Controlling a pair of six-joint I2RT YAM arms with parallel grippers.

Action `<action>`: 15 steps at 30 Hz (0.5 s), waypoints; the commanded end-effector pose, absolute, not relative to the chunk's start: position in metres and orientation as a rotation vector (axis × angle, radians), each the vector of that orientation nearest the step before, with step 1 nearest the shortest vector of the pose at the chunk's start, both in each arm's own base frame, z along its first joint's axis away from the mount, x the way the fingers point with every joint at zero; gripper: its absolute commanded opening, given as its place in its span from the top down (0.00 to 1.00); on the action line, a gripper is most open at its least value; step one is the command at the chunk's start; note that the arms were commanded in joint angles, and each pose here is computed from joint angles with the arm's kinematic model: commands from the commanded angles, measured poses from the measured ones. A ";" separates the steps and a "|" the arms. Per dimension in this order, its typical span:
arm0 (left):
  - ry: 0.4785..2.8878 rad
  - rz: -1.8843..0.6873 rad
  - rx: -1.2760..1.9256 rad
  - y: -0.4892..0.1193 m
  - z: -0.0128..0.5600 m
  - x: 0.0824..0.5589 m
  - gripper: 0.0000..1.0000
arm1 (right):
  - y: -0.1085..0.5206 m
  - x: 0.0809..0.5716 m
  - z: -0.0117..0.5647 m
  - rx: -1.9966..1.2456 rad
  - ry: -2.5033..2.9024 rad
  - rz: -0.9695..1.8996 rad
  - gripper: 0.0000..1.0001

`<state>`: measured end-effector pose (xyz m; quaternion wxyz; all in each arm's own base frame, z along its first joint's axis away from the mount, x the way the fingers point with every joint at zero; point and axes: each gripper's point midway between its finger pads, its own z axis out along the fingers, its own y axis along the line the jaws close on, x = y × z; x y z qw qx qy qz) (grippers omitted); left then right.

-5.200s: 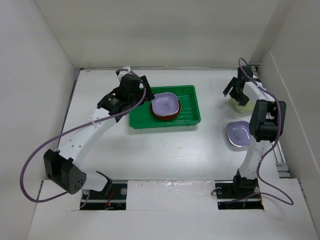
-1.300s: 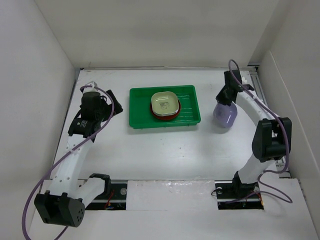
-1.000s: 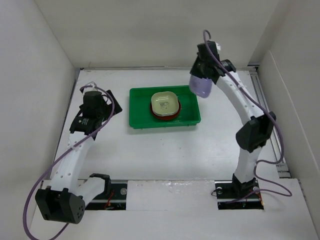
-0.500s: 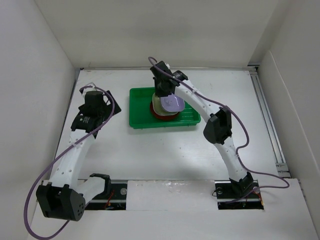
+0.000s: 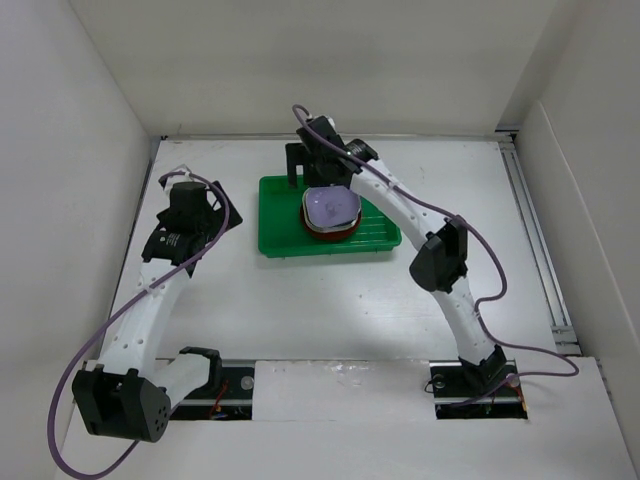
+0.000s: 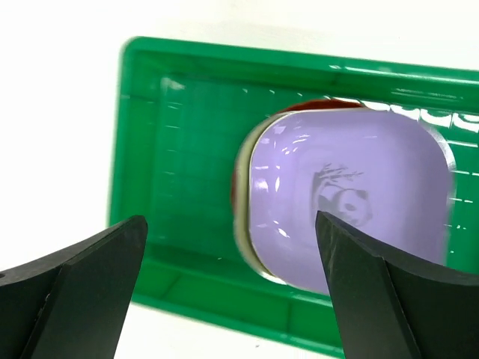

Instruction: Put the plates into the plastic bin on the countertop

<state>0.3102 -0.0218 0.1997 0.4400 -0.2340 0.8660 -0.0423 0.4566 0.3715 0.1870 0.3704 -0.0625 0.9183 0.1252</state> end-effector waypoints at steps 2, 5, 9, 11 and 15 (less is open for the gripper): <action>2.113 -0.079 -0.615 -0.015 0.209 0.310 0.00 | 0.373 0.446 0.299 -0.106 2.127 0.456 0.00; 2.087 -0.082 -0.630 -0.013 0.215 0.308 0.00 | 0.355 0.437 0.317 -0.061 2.087 0.439 0.00; 2.079 -0.048 -0.656 -0.008 0.214 0.306 0.00 | 0.319 0.431 0.314 -0.007 2.105 0.382 0.00; 2.066 -0.039 -0.661 -0.005 0.217 0.305 0.00 | 0.295 0.423 0.293 0.034 2.131 0.272 0.00; 2.000 -0.018 -0.691 0.003 0.235 0.301 0.00 | 0.254 0.374 0.328 0.096 2.031 0.281 0.00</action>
